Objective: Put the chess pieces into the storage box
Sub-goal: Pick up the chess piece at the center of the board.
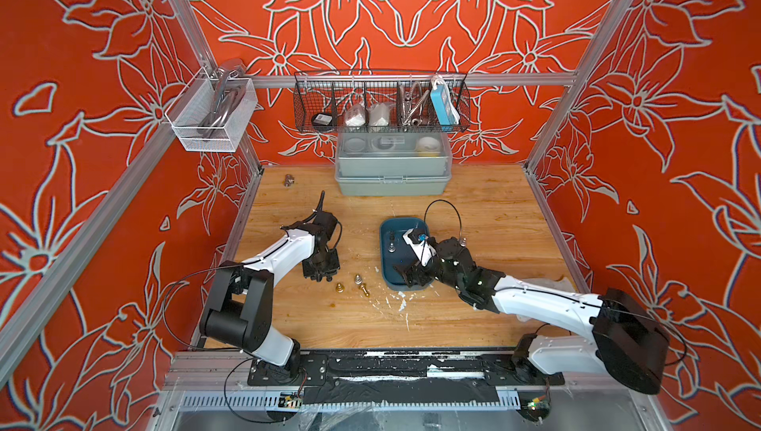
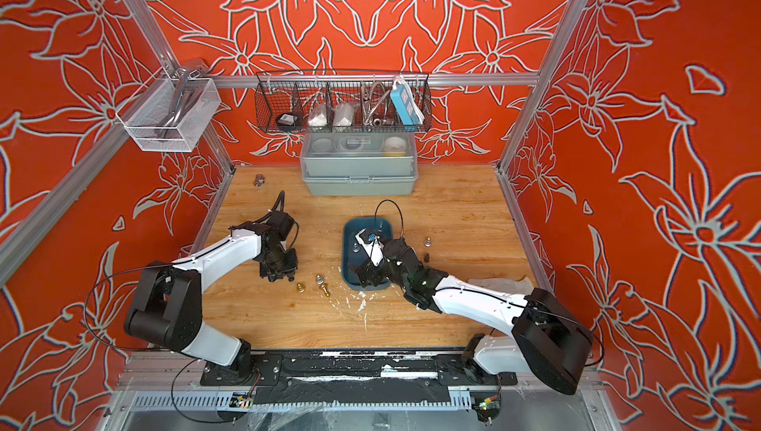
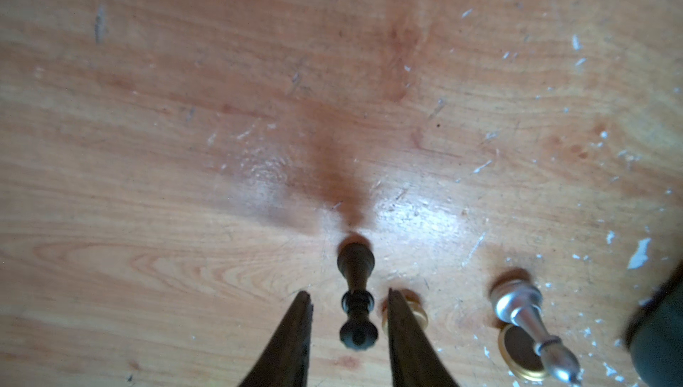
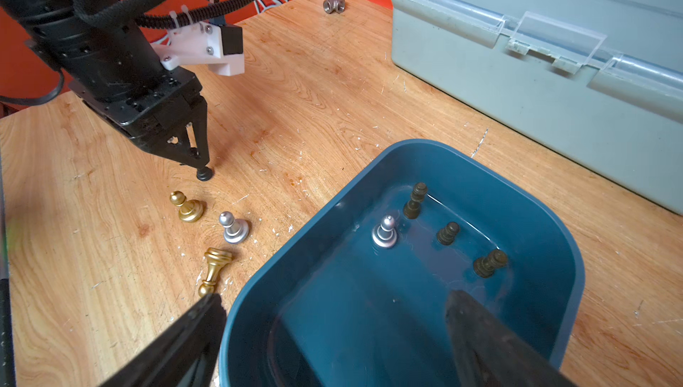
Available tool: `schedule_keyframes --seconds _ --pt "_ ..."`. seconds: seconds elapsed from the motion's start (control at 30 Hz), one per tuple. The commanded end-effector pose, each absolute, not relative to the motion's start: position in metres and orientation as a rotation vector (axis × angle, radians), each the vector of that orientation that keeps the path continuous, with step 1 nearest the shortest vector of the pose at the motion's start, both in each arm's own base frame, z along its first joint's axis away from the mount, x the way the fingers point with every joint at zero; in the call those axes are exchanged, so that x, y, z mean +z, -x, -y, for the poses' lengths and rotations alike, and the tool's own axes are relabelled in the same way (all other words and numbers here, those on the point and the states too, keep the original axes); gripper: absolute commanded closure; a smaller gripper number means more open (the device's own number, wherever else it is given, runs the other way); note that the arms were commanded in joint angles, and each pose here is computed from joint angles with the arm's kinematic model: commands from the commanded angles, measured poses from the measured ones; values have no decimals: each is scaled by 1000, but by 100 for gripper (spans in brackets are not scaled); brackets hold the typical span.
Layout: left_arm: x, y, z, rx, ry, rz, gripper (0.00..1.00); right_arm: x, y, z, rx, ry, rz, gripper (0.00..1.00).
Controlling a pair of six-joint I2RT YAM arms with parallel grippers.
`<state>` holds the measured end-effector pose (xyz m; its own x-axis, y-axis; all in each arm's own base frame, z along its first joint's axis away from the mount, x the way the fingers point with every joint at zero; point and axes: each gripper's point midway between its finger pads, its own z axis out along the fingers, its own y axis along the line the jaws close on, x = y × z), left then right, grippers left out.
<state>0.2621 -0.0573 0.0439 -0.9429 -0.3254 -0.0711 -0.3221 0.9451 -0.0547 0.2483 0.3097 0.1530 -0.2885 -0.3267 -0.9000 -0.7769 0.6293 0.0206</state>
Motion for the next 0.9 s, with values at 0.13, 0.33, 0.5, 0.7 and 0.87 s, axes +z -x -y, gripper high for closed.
schedule_keyframes --seconds 0.13,0.33,0.5,0.7,0.87 --pt "40 -270 56 -60 512 -3011 67 160 -252 -314 559 879 -1866 3" --pt "36 -277 57 -54 514 -3015 73 160 -253 -314 553 876 -1866 3" --pt "35 -276 56 -38 509 -3015 76 157 -253 -315 551 879 -1874 3" --pt "31 -275 54 -24 503 -3021 77 155 -254 -316 553 880 -1881 3" --pt "30 -276 54 -16 495 -3023 78 155 -254 -316 551 881 -1884 3"
